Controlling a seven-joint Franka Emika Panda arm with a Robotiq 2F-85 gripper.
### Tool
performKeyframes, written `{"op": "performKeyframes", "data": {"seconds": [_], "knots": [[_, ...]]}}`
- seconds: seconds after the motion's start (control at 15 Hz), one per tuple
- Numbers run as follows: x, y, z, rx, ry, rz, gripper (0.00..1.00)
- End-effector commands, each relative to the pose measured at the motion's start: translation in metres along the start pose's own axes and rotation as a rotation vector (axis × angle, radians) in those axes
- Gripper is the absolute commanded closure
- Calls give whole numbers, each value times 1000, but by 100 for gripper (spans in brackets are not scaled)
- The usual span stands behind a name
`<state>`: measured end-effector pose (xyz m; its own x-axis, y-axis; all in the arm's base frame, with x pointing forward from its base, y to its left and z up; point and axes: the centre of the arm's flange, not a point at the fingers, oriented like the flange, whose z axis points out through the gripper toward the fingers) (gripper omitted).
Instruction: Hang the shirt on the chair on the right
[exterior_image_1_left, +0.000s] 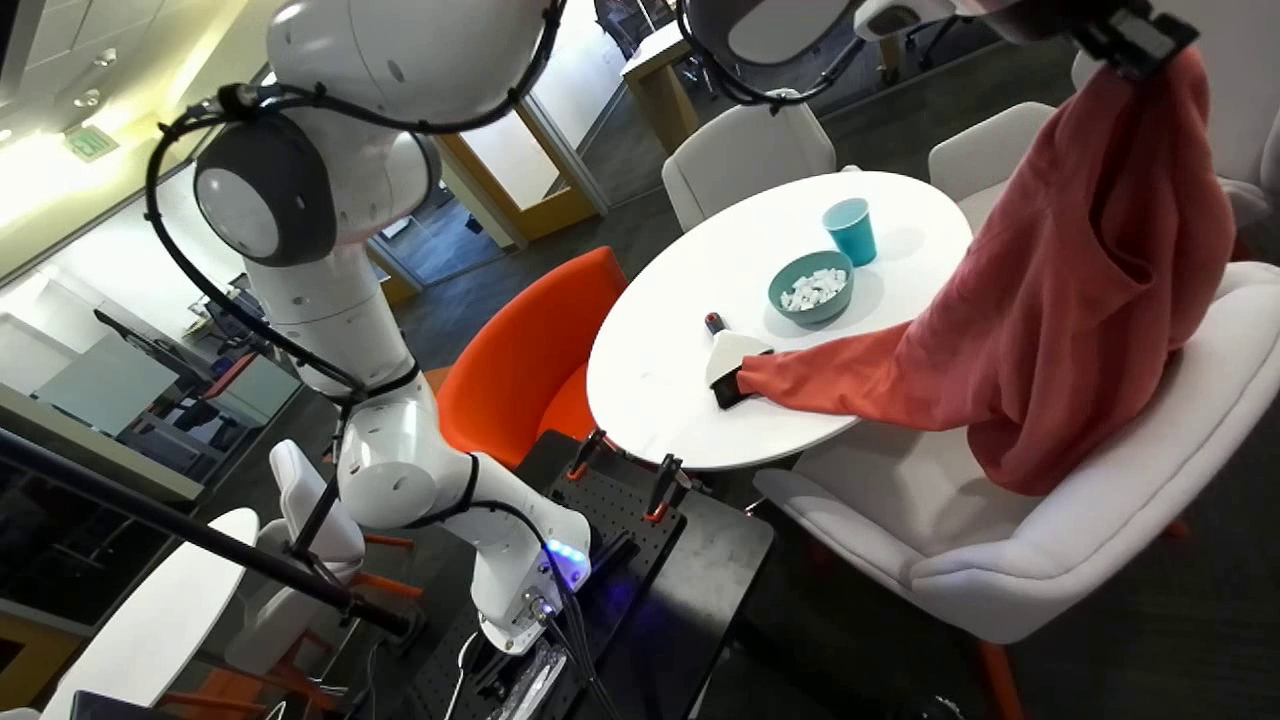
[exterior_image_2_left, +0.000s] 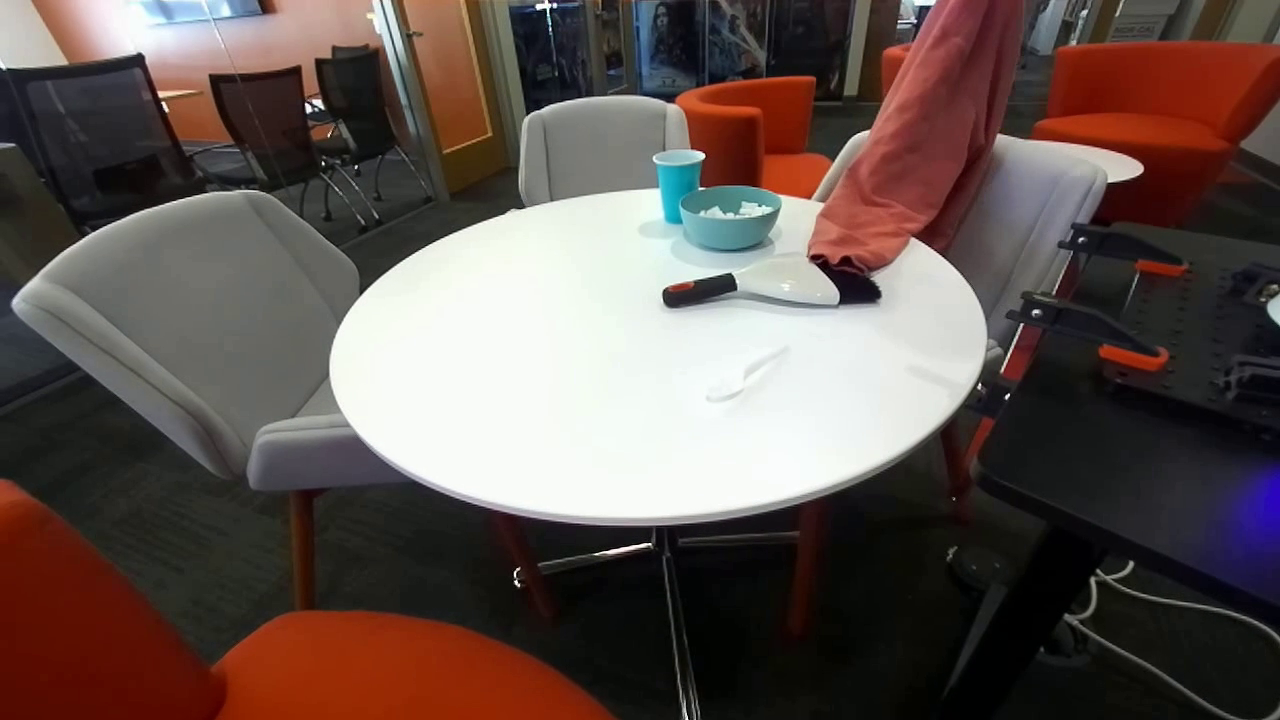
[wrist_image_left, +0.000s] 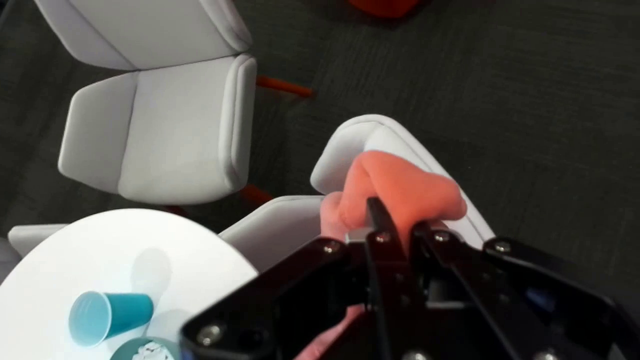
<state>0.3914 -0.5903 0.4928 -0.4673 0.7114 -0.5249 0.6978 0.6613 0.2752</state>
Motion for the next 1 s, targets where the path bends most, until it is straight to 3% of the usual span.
{"op": "performKeyframes", "data": {"seconds": [0.0, 0.47, 0.73, 0.93], "knots": [[-55, -28, -15, 53, -35, 114, 98], [-84, -106, -4, 82, -68, 328, 98], [-66, -153, -8, 117, -124, 434, 98], [-43, -179, 4, 171, -99, 472, 98]]}}
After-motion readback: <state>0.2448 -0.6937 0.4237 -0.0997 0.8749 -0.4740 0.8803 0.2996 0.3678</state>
